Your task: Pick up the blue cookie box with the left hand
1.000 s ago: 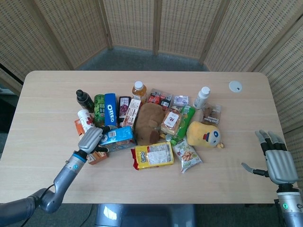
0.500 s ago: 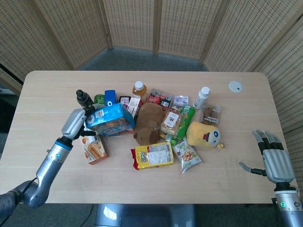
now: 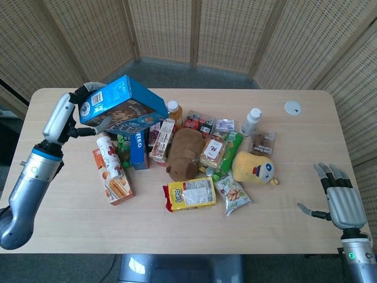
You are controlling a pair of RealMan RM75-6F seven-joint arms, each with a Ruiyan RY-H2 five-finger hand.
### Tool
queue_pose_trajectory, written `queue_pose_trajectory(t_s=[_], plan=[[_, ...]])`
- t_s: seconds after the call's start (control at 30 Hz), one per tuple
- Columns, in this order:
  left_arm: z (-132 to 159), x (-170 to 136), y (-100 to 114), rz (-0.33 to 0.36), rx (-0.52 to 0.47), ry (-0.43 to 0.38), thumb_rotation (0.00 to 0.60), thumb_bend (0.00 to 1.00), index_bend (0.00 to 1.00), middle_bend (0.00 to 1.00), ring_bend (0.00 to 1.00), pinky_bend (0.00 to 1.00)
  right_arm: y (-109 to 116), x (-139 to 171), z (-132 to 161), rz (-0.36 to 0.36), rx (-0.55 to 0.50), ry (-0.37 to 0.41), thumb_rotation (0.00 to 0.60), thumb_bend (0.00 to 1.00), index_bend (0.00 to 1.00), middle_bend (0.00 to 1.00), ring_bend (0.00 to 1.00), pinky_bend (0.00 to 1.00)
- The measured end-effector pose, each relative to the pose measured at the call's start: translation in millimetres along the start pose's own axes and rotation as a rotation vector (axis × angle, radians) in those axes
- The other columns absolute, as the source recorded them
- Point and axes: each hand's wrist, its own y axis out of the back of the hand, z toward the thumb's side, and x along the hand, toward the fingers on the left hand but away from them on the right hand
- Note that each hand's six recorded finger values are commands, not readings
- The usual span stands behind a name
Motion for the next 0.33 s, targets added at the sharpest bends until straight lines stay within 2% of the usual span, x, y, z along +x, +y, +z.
queue_pose_trajectory(t_s=[0.17,0.33], plan=[[19.6,4.3,1.5,-0.011,-0.01,-0.03,0.6,0.63,0.56,0.66,0.82,0.72,1.9,6.0,-3.7,-0.007,-0.004,-0.014,0.351,0.0,0.0,0.0,0.0,0.0],[24.4,5.5,-2.2,-0.022,-0.022,-0.038,0.6,0.63,0.56,0.66,0.82,0.72,5.1,12.3,-7.6,-0.018,-0.008,-0.028,0.35,0.0,0.0,0.0,0.0,0.0]])
